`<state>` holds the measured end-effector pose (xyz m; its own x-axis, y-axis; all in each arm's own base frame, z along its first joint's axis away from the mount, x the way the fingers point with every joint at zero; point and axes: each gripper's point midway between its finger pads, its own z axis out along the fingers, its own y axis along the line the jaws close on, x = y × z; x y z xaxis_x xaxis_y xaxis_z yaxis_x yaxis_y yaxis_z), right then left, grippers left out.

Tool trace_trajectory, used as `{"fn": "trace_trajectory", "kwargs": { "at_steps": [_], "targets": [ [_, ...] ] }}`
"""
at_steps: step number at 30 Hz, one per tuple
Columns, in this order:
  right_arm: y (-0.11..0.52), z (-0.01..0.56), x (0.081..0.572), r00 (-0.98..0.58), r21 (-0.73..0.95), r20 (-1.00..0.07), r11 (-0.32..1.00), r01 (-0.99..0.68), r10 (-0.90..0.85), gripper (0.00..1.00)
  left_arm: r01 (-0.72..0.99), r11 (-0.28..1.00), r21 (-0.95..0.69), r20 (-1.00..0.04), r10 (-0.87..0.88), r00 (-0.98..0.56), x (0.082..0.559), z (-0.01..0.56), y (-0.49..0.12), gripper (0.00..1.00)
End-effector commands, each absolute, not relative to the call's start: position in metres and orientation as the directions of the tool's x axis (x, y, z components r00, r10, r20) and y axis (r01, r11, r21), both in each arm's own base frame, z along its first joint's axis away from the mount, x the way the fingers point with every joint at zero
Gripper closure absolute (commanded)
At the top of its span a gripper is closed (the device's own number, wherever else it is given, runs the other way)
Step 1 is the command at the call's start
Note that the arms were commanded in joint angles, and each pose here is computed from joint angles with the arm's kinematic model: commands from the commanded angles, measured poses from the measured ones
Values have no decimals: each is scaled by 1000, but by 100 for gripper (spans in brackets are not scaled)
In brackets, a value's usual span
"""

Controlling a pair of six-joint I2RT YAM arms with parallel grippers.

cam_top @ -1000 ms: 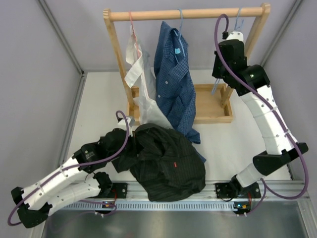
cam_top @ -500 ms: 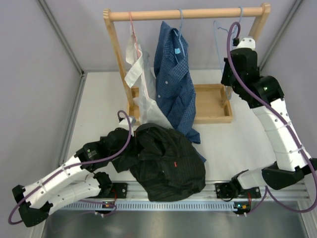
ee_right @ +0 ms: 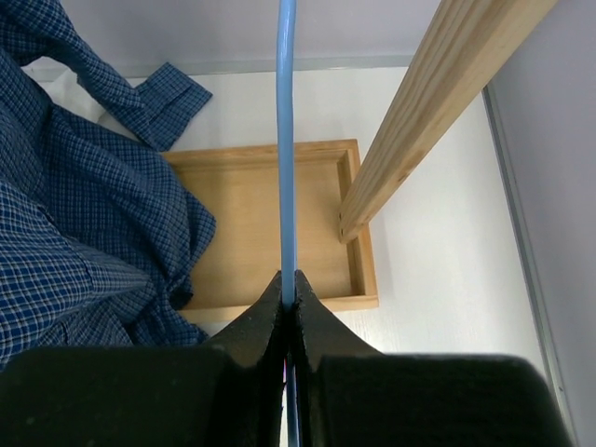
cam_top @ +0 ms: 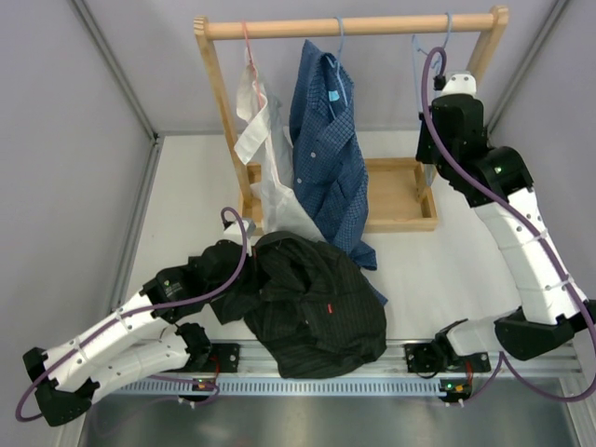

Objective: Place the shirt on the hanger

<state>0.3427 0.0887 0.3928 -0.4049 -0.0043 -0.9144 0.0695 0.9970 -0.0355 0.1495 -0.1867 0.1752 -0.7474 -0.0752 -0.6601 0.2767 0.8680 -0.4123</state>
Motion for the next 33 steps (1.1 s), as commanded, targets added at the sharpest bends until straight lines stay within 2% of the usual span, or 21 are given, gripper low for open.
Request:
{"fn": "trace_trajectory", "kwargs": {
  "at_steps": [1,7,8,9,16,22,33],
  "targets": [
    [81,393,329,-408,-39,-913,998,55,-13,100,278,879,-389,-668,-61,-742,151,171,-184,100],
    [74,394,329,-403,-69,-915,995,75,-33,93,277,881,-384,-674,-62,-736,152,172,-183,100],
    [74,396,329,-399,-69,-916,995,74,-34,93,277,880,-385,-674,-63,-736,152,172,-183,100],
    [73,396,330,-400,-70,-916,995,75,-34,100,277,881,-384,-675,-64,-735,153,172,-183,100],
    [80,418,328,-340,-43,-940,999,21,-33,100,282,877,-390,-677,-65,-733,152,174,-183,100],
    [78,459,320,-224,-19,-974,1000,-14,-22,100,282,876,-391,-678,-67,-732,152,176,-183,100],
    [91,495,323,-142,-32,-989,995,-97,-45,100,278,876,-394,-700,-90,-708,158,190,-184,100]
  ]
}}
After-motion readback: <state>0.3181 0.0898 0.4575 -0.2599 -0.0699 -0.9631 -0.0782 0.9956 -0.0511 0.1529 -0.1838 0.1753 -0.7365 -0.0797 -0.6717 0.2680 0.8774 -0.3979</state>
